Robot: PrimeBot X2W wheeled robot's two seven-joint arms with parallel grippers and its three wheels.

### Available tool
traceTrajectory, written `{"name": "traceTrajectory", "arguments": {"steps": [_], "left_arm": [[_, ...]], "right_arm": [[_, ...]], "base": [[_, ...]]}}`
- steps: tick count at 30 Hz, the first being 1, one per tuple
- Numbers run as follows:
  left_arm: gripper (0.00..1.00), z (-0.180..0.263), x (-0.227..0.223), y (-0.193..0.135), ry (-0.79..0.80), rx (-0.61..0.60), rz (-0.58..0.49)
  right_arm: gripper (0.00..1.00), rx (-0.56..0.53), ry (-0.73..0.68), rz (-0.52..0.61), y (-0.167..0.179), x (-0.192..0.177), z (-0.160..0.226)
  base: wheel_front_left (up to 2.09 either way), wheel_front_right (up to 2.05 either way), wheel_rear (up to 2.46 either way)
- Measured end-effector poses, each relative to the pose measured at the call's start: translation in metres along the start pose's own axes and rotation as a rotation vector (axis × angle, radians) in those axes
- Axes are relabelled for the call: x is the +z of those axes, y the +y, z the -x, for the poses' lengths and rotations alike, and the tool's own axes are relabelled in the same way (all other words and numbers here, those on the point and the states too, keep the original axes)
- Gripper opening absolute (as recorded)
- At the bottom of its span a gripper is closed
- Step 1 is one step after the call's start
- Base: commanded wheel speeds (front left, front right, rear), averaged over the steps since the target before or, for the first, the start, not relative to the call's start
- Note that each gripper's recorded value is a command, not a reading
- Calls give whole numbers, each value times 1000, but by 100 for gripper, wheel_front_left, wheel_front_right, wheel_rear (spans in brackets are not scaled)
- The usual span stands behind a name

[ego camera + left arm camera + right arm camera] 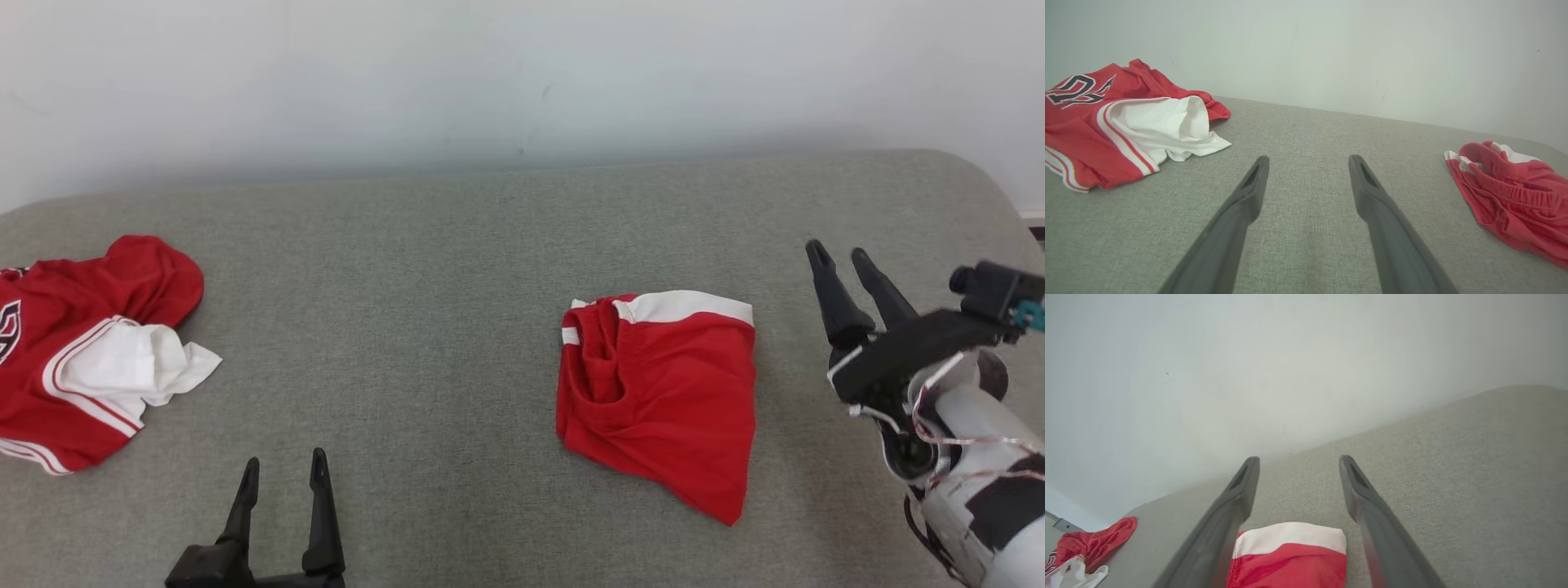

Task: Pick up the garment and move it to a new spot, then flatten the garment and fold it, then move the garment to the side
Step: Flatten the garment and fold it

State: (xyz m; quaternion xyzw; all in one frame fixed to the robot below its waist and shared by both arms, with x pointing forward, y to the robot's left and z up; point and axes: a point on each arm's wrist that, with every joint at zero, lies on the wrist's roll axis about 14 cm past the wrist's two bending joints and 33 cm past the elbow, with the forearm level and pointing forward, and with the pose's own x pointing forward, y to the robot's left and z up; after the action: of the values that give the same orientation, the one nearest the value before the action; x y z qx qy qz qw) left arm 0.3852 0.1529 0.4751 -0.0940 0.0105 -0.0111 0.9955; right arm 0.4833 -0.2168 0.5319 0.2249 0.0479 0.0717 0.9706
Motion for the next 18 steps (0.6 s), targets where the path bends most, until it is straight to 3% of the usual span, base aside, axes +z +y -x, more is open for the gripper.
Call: {"name": "traceTrajectory", "arguments": {"steps": [1, 4, 9, 18], "left_arm": [[100, -1, 1, 0, -3, -1, -1], [100, 0, 0, -2, 0, -5, -3], [100, -5, 6, -7, -21, -21, -17], [100, -3, 19, -4, -61, -12, -39]], "right_arm": [[100, -1, -27, 71, -6, 1, 9], [100, -10, -48, 120, -13, 1, 20], [100, -28, -215, 188, -17, 43, 38], [100, -62, -309, 329, -6, 32, 89]], "base": [[0, 0, 0], [0, 0, 0], [0, 0, 0], [0, 0, 0]]}}
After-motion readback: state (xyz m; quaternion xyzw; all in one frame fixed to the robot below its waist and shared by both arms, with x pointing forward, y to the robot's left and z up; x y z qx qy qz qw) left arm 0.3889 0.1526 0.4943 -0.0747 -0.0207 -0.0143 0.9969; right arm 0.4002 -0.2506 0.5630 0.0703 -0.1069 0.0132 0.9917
